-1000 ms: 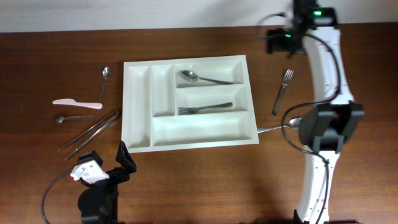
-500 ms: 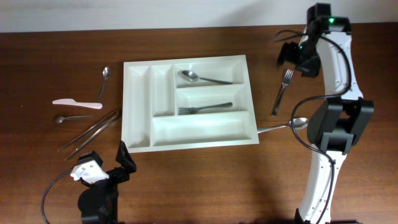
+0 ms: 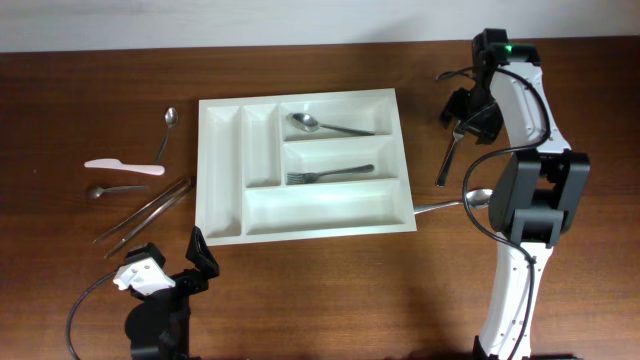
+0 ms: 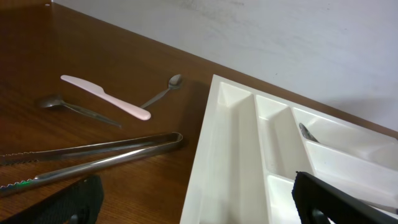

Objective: Pack container
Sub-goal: 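Move the right gripper back and grasp a silver fork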

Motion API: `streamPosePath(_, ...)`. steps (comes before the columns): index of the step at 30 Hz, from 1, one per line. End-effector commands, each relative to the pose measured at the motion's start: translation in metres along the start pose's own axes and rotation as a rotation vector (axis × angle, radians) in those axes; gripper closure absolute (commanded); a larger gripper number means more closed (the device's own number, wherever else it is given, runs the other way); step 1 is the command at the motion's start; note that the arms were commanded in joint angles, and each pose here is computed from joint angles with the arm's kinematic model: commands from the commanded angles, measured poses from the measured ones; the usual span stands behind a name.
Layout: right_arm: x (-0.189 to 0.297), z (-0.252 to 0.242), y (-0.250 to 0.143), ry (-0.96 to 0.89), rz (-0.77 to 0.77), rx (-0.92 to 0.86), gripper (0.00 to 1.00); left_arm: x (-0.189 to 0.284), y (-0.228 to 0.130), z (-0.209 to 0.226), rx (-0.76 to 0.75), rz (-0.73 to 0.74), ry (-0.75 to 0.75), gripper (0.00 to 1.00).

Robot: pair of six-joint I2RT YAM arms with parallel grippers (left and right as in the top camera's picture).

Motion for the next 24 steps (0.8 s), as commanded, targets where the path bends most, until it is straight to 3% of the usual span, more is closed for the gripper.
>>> streamPosePath(1, -0.003, -0.003, -0.003, -0.031, -0.016, -0.017, 0.31, 0.000, 0.000, 0.000, -0.018, -0.004, -0.006, 0.01)
streamPosePath(6, -0.013, -0.007, -0.007, -0.044, -0.001, -0.016, 0.35, 0.000, 0.000, 0.000, -0.018, -0.004, -0.006, 0.01)
streamPosePath(13, -0.024, -0.008, -0.008, -0.053, 0.014, -0.016, 0.49, 0.000, 0.000, 0.000, -0.018, -0.004, -0.006, 0.01)
streamPosePath(24, -0.047, -0.007, -0.015, -0.074, 0.044, -0.003, 0.49, 0.000, 0.000, 0.000, -0.018, -0.004, -0.006, 0.01)
Point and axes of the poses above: each gripper's point midway between its finger pads, its own x axis back along the fingers, its own z axis along the line the jaws close on, y = z × x, the point moved 1 cm from there along x, back along the fingers, and after that the axes turned 9 degrees about -x, right-handed, at the moved point
